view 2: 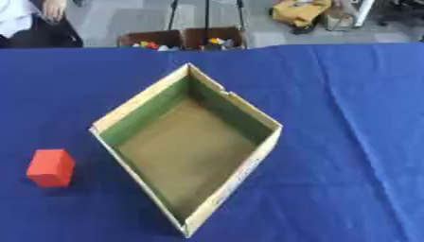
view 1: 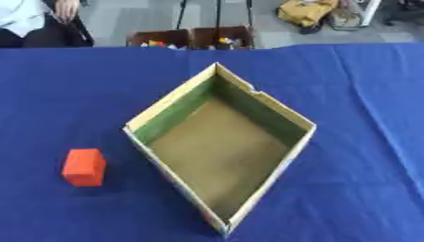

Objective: Pick up objects on the table and place them in the box.

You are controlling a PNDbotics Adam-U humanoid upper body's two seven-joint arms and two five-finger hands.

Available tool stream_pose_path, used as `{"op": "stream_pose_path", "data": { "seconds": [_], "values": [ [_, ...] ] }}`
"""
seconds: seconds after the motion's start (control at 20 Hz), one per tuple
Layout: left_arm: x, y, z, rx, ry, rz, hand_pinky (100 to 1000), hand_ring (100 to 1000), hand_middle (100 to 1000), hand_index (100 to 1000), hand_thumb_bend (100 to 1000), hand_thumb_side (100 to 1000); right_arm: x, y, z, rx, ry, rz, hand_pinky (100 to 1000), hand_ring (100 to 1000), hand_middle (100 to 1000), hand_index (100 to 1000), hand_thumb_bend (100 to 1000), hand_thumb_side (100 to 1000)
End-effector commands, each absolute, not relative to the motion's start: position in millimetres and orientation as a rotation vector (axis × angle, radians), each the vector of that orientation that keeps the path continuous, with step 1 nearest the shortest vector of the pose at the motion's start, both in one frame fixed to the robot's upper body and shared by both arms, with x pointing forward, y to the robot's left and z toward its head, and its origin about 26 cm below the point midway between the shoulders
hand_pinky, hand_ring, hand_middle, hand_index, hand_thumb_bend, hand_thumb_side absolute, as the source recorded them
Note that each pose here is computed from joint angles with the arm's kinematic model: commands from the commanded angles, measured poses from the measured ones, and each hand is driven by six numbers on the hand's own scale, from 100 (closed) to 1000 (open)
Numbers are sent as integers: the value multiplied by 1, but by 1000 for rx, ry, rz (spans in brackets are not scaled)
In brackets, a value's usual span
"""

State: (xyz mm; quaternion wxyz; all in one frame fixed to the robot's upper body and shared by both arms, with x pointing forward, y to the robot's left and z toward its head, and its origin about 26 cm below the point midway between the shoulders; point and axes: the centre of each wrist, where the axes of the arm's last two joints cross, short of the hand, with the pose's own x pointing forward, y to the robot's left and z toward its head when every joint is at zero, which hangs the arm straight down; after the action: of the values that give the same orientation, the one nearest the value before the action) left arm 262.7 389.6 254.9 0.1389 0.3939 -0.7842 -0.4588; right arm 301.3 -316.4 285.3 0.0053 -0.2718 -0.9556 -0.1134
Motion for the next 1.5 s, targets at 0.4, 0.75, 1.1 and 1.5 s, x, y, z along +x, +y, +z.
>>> {"op": "stream_pose_path", "data": {
  "seconds": [0.4, 0.75, 1.1, 1.5],
  "values": [
    [266, 376, 276, 1181, -1688, -1872, 606, 781, 860, 1000, 142, 814, 296, -317, 294, -842, -3022, -304, 751, 725, 744, 768, 100, 562],
    [272, 371, 275, 1150, -1489, -2008, 610, 790, 872, 1000, 213, 784, 297, -316, 294, -826, -3021, -297, 752, 725, 744, 768, 100, 560],
    [287, 377, 266, 992, -1349, -2106, 630, 795, 879, 999, 354, 720, 297, -314, 294, -807, -3018, -291, 752, 725, 745, 769, 100, 557],
    [311, 392, 265, 835, -1264, -2087, 657, 816, 894, 1000, 480, 816, 298, -312, 292, -786, -3011, -280, 754, 726, 747, 769, 100, 557]
  ]
}}
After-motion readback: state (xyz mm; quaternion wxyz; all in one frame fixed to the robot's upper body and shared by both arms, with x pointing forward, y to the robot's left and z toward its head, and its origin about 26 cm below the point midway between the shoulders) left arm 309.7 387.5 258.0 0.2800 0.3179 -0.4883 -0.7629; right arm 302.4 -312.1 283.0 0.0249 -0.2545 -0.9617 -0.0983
